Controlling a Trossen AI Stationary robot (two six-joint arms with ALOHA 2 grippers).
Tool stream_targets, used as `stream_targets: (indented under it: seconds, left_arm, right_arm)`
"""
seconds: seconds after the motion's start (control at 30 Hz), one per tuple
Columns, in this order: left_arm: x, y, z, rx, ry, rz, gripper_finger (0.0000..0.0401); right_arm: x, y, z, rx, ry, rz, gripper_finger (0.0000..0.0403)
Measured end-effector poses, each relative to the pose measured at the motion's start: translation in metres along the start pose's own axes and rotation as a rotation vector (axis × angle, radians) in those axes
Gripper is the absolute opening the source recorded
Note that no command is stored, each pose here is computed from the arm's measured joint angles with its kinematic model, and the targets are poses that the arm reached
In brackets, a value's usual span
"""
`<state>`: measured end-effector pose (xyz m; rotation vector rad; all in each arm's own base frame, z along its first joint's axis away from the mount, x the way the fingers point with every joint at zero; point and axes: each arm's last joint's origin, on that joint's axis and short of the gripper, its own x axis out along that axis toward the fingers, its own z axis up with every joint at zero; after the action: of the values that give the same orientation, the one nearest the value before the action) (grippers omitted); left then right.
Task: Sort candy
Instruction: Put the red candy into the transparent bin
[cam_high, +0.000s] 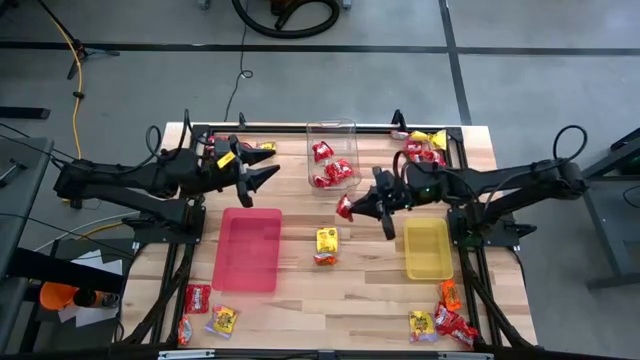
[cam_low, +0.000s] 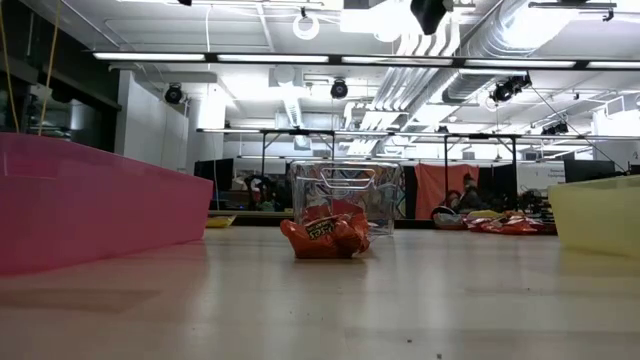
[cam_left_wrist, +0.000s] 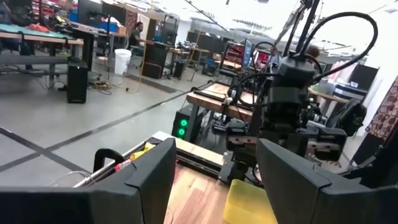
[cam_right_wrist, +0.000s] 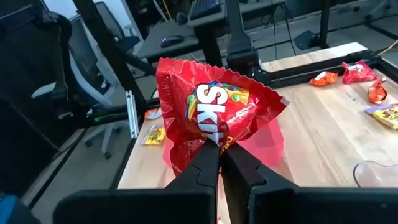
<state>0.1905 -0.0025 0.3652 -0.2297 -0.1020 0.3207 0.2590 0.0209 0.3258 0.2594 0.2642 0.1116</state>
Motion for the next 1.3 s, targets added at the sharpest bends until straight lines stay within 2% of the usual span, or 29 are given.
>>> stream_targets:
  seconds: [0.2,0.33,0.43,0.6,0.87,1.07,1.3]
  left_arm:
    - [-0.001,0.0,0.001,-0.003,-0.006,-0.001,0.0211]
    - [-0.001,0.0,0.002,-0.016,-0.014,-0.002,0.0211]
    - [-0.001,0.0,0.002,-0.025,-0.014,-0.002,0.0211]
    - [-0.001,0.0,0.002,-0.025,-0.014,-0.001,0.0211]
    - [-0.001,0.0,0.002,-0.024,-0.013,-0.001,0.0211]
    - [-0.001,0.0,0.002,-0.024,-0.013,-0.001,0.0211]
    - [-0.001,0.0,0.002,-0.023,-0.013,0.002,0.0211]
  right_arm:
    - [0.0,-0.001,0.004,0.01,-0.034,-0.004,0.0001]
    - [0.001,-0.01,0.013,0.02,-0.134,-0.058,0.0]
    - [0.004,-0.032,0.016,0.058,-0.166,-0.198,0.0]
    - [0.014,-0.08,0.017,0.168,-0.112,-0.379,0.0]
    - [0.038,-0.15,-0.004,0.332,-0.006,-0.575,0.0006]
    - [0.047,-0.17,-0.019,0.372,0.086,-0.546,0.0062]
    - [0.048,-0.17,-0.021,0.354,0.107,-0.549,0.0175]
